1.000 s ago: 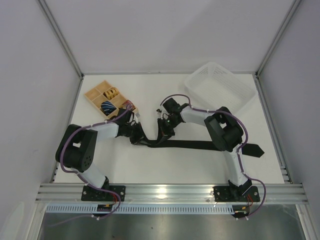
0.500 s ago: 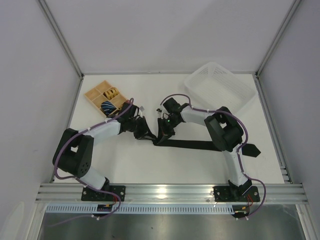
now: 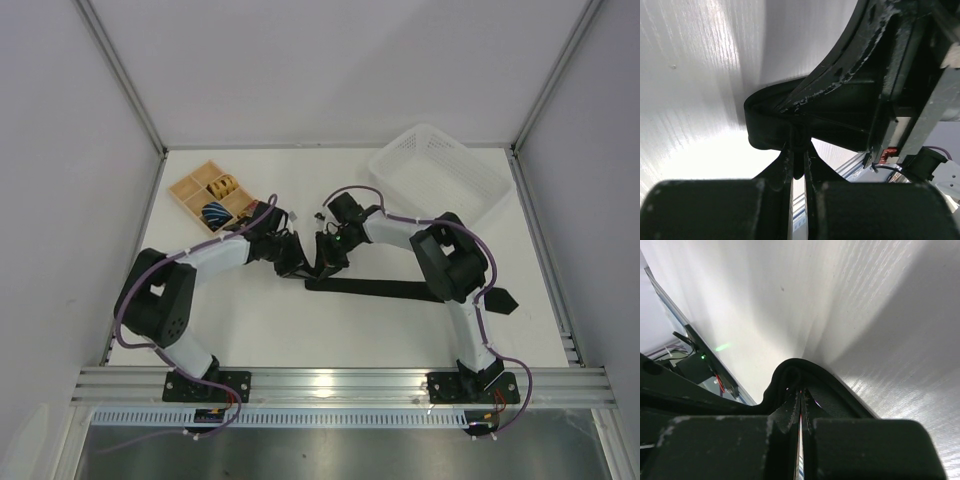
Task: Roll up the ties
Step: Roll the tie
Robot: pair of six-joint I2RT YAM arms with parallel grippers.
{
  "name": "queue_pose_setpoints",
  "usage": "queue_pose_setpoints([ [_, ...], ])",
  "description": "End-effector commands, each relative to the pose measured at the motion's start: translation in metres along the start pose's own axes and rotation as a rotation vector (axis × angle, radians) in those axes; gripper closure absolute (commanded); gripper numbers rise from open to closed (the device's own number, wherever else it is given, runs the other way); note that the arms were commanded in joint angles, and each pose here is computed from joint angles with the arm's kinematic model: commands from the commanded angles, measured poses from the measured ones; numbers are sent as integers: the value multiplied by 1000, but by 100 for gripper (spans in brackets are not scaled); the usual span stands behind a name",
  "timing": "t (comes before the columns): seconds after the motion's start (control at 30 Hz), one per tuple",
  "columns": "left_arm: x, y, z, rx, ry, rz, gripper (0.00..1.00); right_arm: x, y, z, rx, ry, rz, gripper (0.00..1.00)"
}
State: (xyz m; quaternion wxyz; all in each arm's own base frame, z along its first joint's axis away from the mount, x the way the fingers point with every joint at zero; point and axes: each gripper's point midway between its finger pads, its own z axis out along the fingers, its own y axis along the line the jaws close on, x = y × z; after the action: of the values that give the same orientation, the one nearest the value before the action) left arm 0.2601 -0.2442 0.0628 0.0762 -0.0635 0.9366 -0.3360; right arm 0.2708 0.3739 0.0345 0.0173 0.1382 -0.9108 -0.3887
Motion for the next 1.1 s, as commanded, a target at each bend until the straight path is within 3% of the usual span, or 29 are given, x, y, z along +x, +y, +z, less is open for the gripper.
queue_pose_setpoints([
  [0.0,-6,-8,5,-13,-10,4,100,-8,11,-1,-56,-15,0,100],
  [0.63,-2,14,40,-102,35,-10,99,-8,-16,-31,29,-60,51,100],
  [0.8,-1,15,39,-98,28,17,77,-18,-19,-44,5,-78,58,100],
  [1.07,11,23,38,-85,31,45,55,-31,0,-53,-77,-48,65,100],
])
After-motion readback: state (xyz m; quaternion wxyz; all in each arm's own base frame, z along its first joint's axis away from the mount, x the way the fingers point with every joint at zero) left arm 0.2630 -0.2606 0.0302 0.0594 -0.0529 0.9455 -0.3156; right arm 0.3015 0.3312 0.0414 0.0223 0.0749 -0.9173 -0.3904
